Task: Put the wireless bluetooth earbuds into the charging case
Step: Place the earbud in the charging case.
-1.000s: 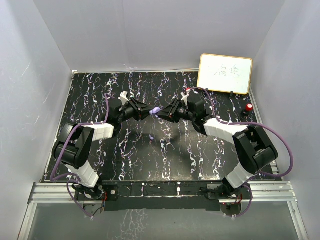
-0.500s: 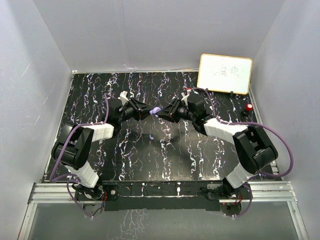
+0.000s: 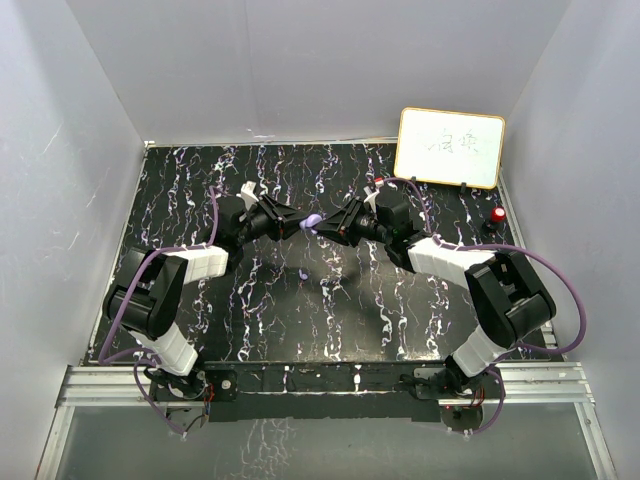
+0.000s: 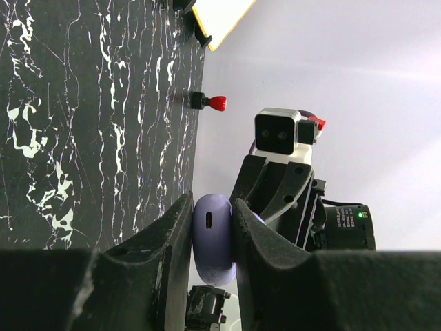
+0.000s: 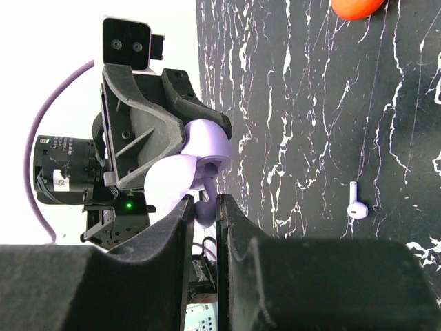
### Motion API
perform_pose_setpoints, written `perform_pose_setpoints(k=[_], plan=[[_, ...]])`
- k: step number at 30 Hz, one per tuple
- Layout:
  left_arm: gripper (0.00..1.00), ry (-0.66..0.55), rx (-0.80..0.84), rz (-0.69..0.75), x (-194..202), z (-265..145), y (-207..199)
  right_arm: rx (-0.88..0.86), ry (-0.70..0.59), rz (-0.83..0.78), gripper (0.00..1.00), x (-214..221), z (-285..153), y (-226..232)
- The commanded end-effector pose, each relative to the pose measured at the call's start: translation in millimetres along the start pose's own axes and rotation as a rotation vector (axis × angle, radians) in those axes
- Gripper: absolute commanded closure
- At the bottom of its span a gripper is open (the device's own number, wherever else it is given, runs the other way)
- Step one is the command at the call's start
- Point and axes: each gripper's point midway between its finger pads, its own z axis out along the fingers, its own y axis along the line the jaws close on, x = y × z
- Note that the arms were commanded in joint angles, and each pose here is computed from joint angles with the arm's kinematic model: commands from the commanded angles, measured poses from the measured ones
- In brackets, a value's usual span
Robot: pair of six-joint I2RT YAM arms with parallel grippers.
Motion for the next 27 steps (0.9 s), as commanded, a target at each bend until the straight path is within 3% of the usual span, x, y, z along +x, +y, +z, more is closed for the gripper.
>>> perform_pose_setpoints(k=[1,27], plan=[[1.0,0.063,0.021,0.046,18.2,-1.5,-14.9,-0.143,-0.084,-0.051,0.89,-19.9,-4.7,41.4],[1.0,0.058,0.002,0.059,20.3,-1.4,-10.5,-0.152,-0.081,-0.004,0.83,-21.3,-2.4,45.2]])
